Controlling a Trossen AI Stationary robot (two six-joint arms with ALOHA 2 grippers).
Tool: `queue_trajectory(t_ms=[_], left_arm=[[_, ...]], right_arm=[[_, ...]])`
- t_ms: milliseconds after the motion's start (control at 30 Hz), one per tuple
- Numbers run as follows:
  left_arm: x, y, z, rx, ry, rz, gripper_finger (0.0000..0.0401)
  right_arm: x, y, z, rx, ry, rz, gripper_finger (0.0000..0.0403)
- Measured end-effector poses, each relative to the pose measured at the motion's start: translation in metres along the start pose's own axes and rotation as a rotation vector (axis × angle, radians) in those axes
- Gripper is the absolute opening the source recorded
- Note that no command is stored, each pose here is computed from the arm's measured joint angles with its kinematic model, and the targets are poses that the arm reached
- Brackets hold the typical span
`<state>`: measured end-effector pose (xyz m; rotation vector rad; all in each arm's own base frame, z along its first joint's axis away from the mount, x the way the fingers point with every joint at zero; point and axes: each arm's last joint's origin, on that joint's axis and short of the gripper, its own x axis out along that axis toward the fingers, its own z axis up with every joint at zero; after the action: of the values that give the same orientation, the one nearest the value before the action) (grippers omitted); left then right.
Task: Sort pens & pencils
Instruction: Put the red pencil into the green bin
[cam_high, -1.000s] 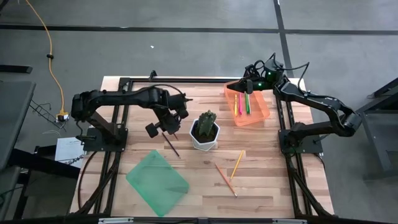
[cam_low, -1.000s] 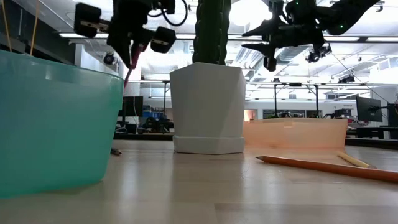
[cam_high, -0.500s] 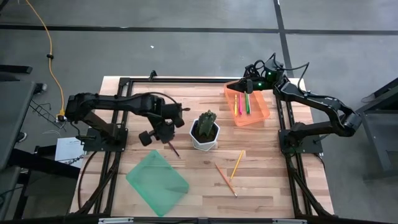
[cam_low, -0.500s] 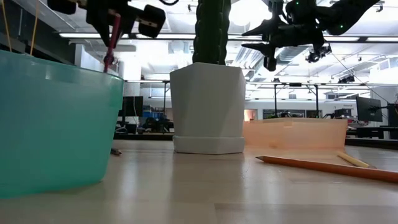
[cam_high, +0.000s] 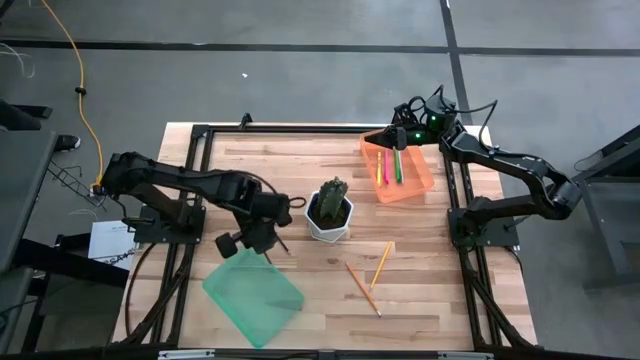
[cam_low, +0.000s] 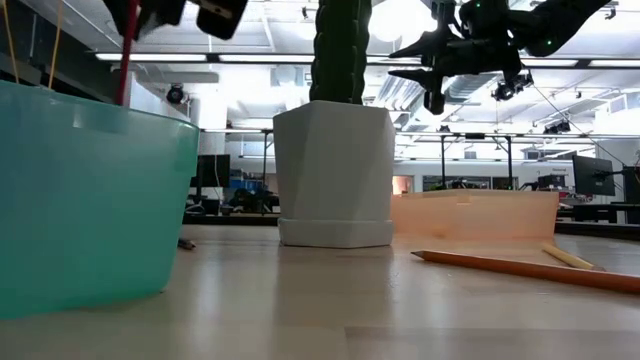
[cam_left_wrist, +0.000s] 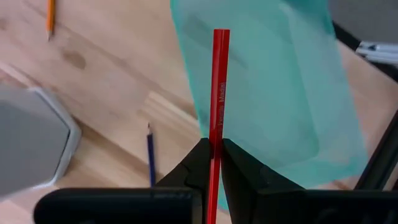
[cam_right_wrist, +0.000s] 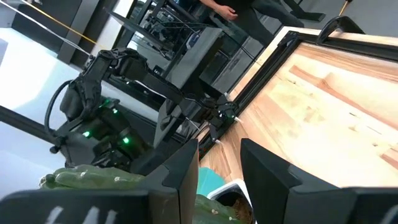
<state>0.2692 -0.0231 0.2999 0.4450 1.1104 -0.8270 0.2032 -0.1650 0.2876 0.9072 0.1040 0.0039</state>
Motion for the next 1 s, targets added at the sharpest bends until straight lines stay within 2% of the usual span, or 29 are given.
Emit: queue_trajectory(t_ms=[433,700,1000], left_arm=[[0.015,-0.032,0.032,0.068,-0.028,-0.026,0.0023],[0.021,-0.050,0.044,0.080,-0.034,-0.053,0.0023],[0.031,-0.058,0.054,0.082,-0.029,-0.050,0.0023]], right_arm=[[0.001,0.003,0.001,0.048,-0.004,0.025,0.0113],[0.004,0.017,0.006,0.030,-0.066,0.116,0.0113],[0.005,0.019,0.006,0.029,-0.067,0.124,0.0113]])
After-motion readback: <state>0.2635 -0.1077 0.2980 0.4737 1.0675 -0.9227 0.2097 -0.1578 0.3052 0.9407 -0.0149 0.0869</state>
